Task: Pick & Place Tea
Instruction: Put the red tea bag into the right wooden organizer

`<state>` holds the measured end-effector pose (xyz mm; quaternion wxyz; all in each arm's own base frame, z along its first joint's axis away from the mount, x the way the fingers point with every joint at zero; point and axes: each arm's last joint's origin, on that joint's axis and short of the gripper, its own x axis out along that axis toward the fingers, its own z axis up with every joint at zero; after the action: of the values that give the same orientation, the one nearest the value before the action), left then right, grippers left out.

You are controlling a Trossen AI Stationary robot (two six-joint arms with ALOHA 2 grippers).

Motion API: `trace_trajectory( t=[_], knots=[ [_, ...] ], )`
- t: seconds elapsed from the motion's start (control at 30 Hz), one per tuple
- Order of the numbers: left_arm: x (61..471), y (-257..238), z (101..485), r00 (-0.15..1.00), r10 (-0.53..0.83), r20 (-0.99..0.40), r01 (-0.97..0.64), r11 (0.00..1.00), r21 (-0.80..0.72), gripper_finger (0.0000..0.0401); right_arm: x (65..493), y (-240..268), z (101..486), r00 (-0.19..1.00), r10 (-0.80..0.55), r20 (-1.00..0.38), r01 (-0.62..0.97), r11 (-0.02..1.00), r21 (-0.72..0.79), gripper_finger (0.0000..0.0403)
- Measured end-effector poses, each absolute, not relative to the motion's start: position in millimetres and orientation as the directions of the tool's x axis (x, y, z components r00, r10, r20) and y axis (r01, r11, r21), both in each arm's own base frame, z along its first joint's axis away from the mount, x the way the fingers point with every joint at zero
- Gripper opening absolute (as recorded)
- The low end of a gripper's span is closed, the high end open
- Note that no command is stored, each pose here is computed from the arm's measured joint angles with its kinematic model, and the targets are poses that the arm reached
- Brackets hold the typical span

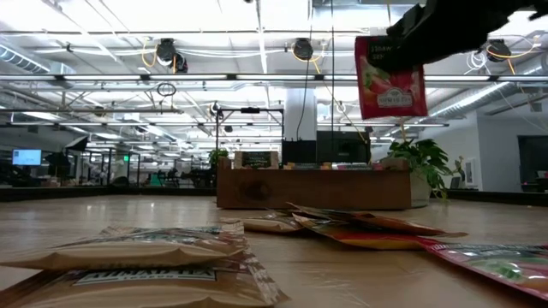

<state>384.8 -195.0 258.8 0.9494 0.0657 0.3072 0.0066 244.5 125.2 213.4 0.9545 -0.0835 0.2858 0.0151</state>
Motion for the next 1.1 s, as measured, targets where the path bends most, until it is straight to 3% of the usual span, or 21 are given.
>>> trace_trajectory(
  t=[0.17,0.23,0.4,0.7,0.93,1.1],
  knots=[
    [361,-222,257,0.793,0.090,-0.602,0.013,0.986,0.165,0.0095,241,91,227,0.817,-0.114,-0.565,-0.001,0.980,-0.198,0.0001],
    [358,-233,249,0.794,0.112,-0.598,-0.007,0.984,0.176,0.0077,242,73,229,0.802,-0.151,-0.578,0.042,0.979,-0.198,0.0001],
    [354,-252,232,0.801,0.153,-0.579,-0.016,0.972,0.235,0.0009,247,33,219,0.799,-0.083,-0.596,0.028,0.994,-0.102,0.0000],
    [350,-257,226,0.794,0.175,-0.582,-0.038,0.970,0.240,0.0004,240,-8,191,0.821,-0.045,-0.569,0.053,0.999,-0.002,0.0000],
    [350,-257,226,0.790,0.176,-0.587,-0.053,0.974,0.220,0.0024,229,-18,171,0.800,-0.062,-0.597,0.085,0.996,0.010,0.0000],
    [350,-256,226,0.790,0.177,-0.587,-0.062,0.976,0.210,0.0009,225,-19,163,0.812,-0.045,-0.582,0.075,0.997,0.027,0.0000]
  ],
)
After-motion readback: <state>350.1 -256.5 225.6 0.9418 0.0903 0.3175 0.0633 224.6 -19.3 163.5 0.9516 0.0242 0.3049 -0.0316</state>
